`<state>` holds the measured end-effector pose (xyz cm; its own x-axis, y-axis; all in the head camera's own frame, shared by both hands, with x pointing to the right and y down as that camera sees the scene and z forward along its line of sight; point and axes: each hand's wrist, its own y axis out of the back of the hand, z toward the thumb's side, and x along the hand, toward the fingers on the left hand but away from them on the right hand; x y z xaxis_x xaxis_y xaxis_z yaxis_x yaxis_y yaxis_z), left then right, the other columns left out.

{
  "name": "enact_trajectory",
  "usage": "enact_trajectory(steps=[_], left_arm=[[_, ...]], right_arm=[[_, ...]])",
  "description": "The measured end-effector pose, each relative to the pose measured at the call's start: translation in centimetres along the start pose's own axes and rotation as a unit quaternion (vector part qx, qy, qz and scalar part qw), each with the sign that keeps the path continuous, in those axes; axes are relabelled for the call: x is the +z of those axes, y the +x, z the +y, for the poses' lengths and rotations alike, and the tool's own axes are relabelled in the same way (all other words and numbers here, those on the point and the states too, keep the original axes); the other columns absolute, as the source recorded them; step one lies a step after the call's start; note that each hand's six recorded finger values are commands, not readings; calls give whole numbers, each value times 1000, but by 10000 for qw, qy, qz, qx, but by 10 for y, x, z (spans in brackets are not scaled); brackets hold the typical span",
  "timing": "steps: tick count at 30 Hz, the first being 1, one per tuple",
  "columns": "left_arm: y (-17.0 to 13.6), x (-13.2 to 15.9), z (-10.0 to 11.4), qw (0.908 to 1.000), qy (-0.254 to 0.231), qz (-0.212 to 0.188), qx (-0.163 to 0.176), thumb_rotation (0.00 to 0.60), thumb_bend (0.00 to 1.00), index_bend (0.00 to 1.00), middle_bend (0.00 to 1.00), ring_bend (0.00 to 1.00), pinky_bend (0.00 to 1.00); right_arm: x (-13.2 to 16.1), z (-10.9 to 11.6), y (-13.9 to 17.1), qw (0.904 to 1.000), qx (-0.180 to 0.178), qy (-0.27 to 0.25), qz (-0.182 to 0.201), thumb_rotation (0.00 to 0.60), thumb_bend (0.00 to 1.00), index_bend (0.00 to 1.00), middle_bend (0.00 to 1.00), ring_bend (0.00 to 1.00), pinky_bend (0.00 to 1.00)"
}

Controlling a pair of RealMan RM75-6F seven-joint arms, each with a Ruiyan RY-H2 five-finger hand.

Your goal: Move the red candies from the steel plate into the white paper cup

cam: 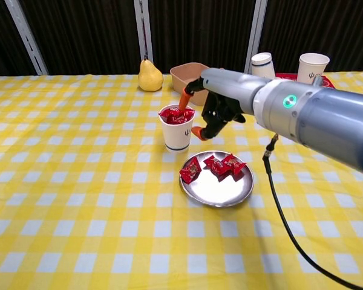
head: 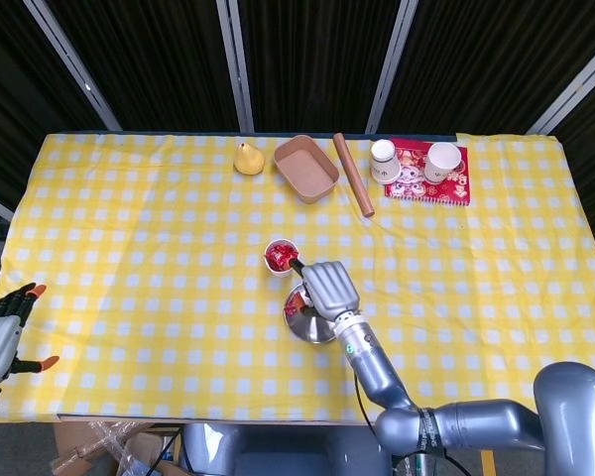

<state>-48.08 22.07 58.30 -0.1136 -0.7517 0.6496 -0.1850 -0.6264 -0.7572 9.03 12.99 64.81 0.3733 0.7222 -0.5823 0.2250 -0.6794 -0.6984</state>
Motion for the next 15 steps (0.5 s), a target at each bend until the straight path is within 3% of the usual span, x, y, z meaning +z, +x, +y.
enact_trajectory(steps=[7,15], left_arm=[[0,0,0,10000,25,-6,25,600,51,0,0,0,0],[0,-1,0,10000,30,26,30,600,51,0,0,0,0]], right_arm=[[-18,-22,17,9996,241,59,-156,600,463,304,866,911,833],[-36,-29,14,9990,241,125,-350,600,462,305,866,911,833]])
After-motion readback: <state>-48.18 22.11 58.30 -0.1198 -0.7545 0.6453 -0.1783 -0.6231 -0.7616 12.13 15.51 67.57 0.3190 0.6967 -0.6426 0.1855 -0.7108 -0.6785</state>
